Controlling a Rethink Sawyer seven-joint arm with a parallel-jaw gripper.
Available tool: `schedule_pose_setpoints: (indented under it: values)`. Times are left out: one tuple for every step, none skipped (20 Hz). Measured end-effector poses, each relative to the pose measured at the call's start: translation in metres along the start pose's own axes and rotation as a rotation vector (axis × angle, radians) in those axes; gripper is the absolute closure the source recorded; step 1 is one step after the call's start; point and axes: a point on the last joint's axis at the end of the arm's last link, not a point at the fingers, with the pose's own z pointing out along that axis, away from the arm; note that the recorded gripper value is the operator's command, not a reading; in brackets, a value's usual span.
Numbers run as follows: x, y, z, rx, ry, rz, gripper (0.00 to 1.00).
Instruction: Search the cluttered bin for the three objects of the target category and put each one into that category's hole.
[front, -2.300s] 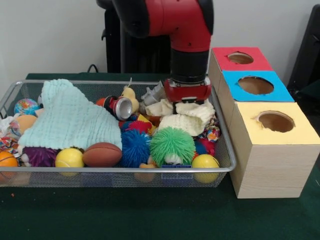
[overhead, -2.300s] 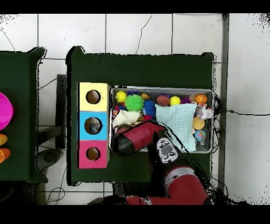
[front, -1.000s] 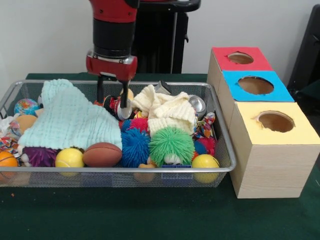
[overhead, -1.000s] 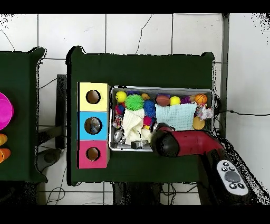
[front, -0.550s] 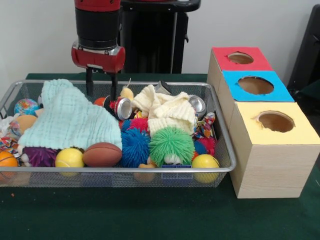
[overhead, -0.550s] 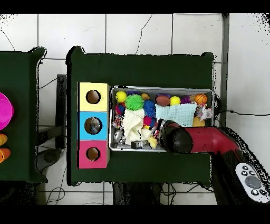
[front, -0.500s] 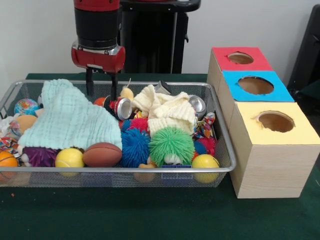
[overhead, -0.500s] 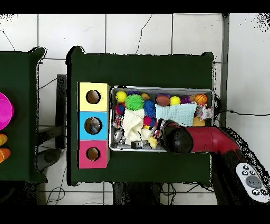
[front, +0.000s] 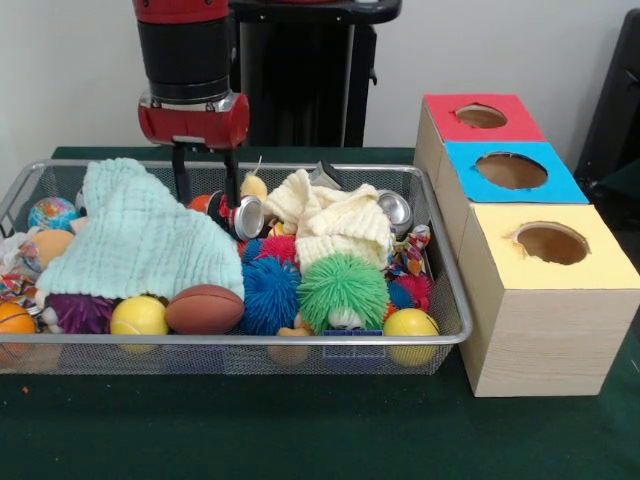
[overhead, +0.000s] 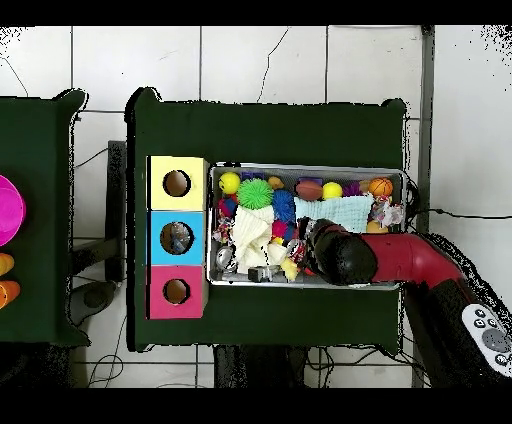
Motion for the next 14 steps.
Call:
schedule_pose_setpoints:
  values:
    - [0.000, -0.002, 0.001, -0.007, 0.004, -0.008, 0.00]
    - [0.000, -0.004, 0.002, -0.013, 0.008, -0.018, 0.00]
    - [0.001, -0.009, 0.003, -0.018, 0.023, -0.042, 0.00]
    - [0.003, -0.013, 0.004, -0.018, 0.035, -0.061, 0.00]
    - [0.004, -0.017, 0.004, -0.017, 0.043, -0.073, 0.00]
    - [0.005, -0.020, 0.004, -0.016, 0.051, -0.084, 0.00]
    - [0.006, -0.025, 0.003, -0.013, 0.062, -0.101, 0.00]
    - [0.007, -0.029, 0.002, -0.010, 0.071, -0.115, 0.00]
    - [0.009, -0.034, 0.001, -0.007, 0.083, -0.131, 0.00]
    - [0.009, -0.038, 0.001, -0.004, 0.091, -0.144, 0.00]
    - [0.010, -0.045, 0.000, 0.002, 0.105, -0.166, 0.00]
    - [0.010, -0.050, -0.001, 0.006, 0.113, -0.182, 0.00]
    - [0.010, -0.054, -0.002, 0.009, 0.119, -0.194, 0.00]
    - [0.009, -0.055, -0.002, 0.010, 0.121, -0.198, 0.00]
